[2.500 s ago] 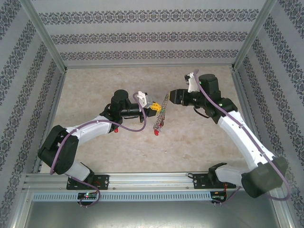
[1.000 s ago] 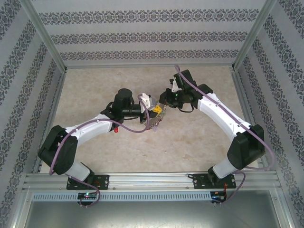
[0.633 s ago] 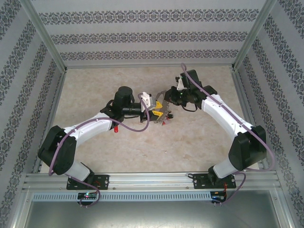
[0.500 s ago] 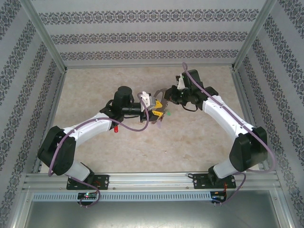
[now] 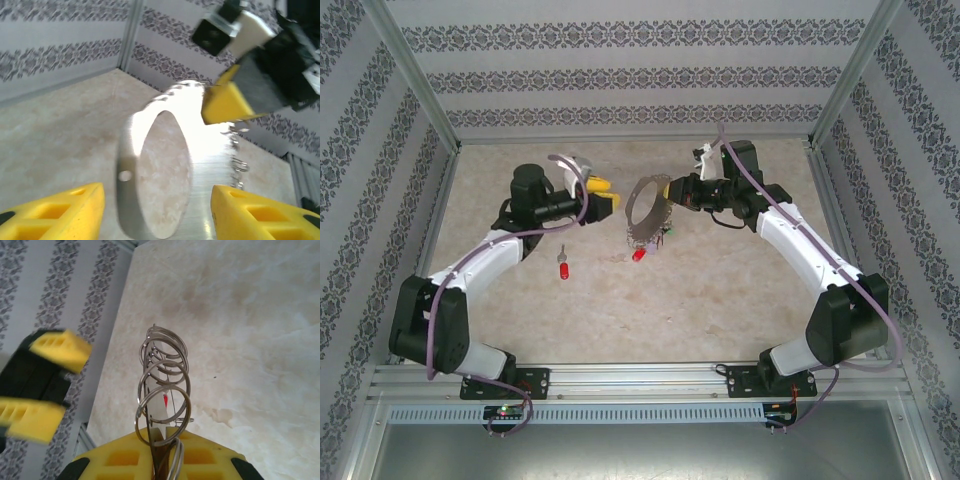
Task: Put the keys on the keyring
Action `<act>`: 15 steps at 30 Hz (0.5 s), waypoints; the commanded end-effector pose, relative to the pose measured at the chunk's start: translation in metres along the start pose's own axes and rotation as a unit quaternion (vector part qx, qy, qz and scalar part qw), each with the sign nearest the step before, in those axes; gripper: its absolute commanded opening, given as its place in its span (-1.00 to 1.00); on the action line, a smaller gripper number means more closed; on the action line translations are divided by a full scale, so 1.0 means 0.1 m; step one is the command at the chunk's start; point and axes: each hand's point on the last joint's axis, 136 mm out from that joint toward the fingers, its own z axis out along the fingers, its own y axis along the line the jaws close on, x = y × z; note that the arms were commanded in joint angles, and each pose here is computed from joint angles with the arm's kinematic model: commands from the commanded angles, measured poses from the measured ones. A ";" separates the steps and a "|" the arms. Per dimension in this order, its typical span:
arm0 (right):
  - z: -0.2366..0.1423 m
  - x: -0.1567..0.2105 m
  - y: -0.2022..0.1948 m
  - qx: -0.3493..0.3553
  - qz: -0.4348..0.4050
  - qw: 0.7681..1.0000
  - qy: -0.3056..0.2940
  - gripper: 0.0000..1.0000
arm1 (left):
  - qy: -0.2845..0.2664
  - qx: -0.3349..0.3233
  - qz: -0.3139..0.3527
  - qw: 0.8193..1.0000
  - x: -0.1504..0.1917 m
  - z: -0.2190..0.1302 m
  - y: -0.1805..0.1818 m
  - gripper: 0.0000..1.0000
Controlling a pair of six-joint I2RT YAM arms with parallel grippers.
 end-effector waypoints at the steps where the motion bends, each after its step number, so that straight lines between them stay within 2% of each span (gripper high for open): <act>1: -0.13 -0.12 0.42 -0.074 -0.067 0.995 -0.006 -1.00 | 0.019 0.048 -0.101 0.994 -0.08 0.06 0.00 0.19; 6: -0.15 -0.11 0.53 -0.100 -0.079 0.992 0.000 -1.00 | 0.060 0.087 -0.145 0.984 0.00 0.17 0.01 0.23; 12: -0.18 -0.10 0.62 -0.123 -0.092 0.988 0.004 -1.00 | 0.073 0.109 -0.151 0.980 0.01 0.20 -0.01 0.26; 15: -0.18 -0.10 0.65 -0.130 -0.094 0.987 0.008 -1.00 | 0.076 0.144 -0.143 0.976 -0.02 0.19 -0.11 0.24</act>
